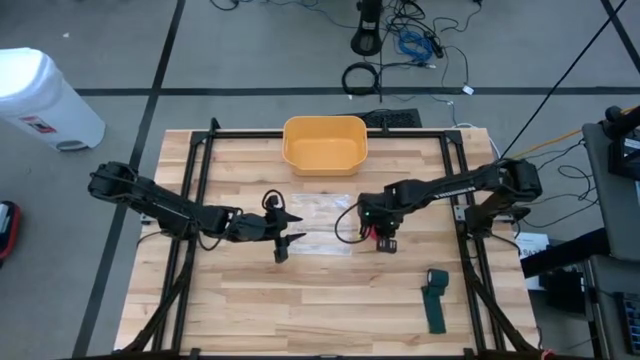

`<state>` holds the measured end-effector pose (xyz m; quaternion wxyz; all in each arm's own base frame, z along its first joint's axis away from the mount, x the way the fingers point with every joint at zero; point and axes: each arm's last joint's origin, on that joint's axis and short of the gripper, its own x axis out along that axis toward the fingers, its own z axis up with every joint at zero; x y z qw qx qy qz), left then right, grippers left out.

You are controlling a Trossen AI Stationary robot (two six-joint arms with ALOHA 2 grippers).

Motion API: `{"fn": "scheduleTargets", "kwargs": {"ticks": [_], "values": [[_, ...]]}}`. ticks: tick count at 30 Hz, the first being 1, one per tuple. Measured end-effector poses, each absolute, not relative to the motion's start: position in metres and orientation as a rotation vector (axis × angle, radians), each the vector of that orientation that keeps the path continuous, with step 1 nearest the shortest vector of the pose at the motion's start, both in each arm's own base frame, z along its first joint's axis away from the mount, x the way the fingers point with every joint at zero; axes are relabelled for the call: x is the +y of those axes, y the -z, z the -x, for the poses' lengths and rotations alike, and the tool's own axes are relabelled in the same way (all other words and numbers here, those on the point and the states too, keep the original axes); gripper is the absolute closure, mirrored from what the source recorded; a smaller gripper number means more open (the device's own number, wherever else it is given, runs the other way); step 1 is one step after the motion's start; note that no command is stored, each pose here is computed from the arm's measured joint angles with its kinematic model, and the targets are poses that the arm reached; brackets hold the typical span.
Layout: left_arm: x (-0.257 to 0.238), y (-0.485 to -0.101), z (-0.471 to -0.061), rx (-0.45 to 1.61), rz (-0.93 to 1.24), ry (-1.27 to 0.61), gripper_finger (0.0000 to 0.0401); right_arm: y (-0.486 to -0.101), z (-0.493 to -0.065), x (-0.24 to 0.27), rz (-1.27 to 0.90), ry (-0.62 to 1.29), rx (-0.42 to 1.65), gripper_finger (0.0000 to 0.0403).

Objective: Roll bandage
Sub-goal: Roll the red bandage

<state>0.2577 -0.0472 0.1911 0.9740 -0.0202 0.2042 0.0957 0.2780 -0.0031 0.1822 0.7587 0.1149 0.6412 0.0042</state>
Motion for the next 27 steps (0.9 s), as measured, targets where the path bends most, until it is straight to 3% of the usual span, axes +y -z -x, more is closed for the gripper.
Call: {"fn": "scheduleTargets", "kwargs": {"ticks": [7, 19, 27], "values": [[-0.047, -0.191, -0.258, 0.413, 0.041, -0.190, 0.0187, -0.171, -0.286, -0.003, -0.251, -0.013, 1.432, 0.0390], [-0.047, -0.191, -0.258, 0.413, 0.041, -0.190, 0.0187, -0.186, -0.294, -0.004, -0.212, 0.008, 1.391, 0.0294], [-0.047, -0.191, -0.258, 0.416, 0.041, -0.191, 0.0187, -0.190, -0.295, -0.004, -0.203, 0.004, 1.395, 0.0266]]}}
